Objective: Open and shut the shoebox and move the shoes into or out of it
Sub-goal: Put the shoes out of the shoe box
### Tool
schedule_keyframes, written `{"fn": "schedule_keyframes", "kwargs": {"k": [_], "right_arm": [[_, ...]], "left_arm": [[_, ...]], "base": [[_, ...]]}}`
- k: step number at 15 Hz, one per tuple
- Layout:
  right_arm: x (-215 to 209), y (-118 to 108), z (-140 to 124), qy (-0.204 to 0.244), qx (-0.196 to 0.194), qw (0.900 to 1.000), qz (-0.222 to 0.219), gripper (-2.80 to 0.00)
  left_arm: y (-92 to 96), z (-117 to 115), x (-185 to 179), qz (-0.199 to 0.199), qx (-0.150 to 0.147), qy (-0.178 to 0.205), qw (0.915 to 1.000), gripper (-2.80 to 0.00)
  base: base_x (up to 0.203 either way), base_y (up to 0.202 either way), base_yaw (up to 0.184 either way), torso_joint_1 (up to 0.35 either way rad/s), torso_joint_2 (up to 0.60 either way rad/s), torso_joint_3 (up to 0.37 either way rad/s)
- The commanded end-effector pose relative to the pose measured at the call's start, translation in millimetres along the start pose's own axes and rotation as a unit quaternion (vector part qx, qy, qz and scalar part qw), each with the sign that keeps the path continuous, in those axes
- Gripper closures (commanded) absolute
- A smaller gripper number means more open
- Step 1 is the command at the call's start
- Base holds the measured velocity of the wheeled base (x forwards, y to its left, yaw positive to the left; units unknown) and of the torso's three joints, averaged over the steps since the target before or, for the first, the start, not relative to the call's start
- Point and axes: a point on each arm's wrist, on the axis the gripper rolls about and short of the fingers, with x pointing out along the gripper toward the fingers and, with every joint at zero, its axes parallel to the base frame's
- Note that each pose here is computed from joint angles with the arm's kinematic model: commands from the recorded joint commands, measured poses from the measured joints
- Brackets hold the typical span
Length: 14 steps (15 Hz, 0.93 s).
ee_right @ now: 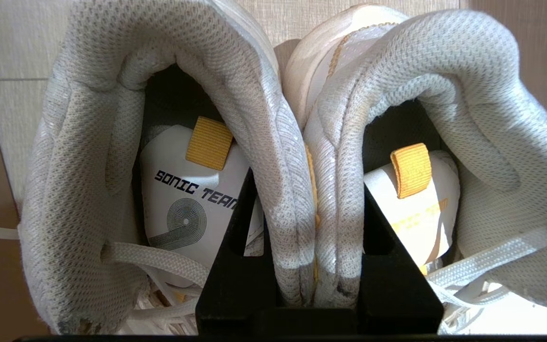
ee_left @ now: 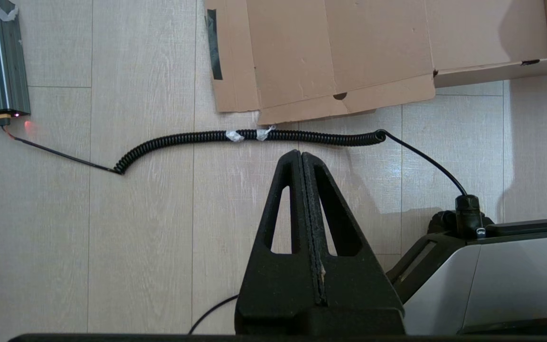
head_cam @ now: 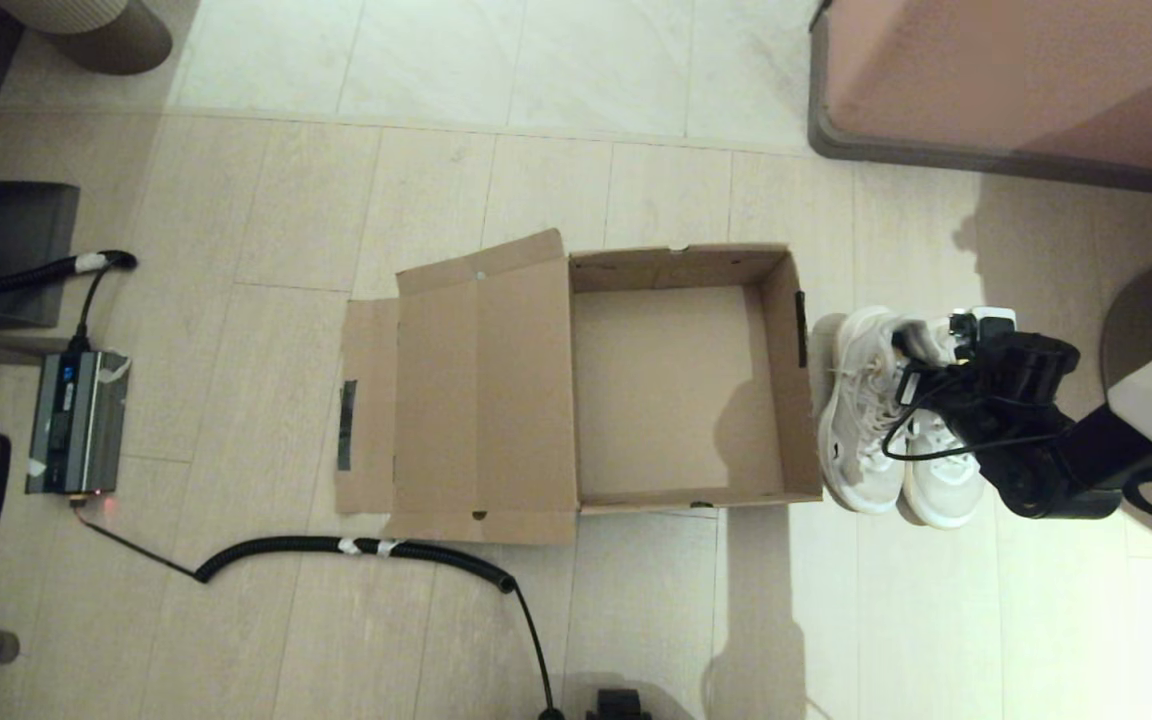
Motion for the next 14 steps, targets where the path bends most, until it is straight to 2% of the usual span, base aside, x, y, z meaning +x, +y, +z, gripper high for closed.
{"fn": "schedule_keyframes", "kwargs": {"k": [1,9,10,14], "right_arm": [[0.3,-0.9,-1.0,-0.001,0.0,1.0,-0.001,0.0],[2.3,-0.6,-2.0,-0.002,0.001,1.0,-0.001,0.0],[2.4,-0.5,-1.6,-0.002,0.001,1.0,-0.001,-2.8],[-0.8,-1.0,3.1,-0.006,0.003,1.0,-0.003,-2.8]], "left_arm": [[-0.1,-2.1,0.6,0.0,0.0,0.004,1.0,0.0],[-0.1,-2.1,0.6,0.0,0.0,0.004,1.0,0.0],[-0.1,-2.1,0.6,0.0,0.0,0.004,1.0,0.0],[-0.1,-2.1,0.6,0.0,0.0,0.004,1.0,0.0]], "base": [[0.0,0.0,0.0,0.0,0.0,0.0],[0.0,0.0,0.0,0.0,0.0,0.0],[0.0,0.0,0.0,0.0,0.0,0.0],[0.0,0.0,0.0,0.0,0.0,0.0]]}}
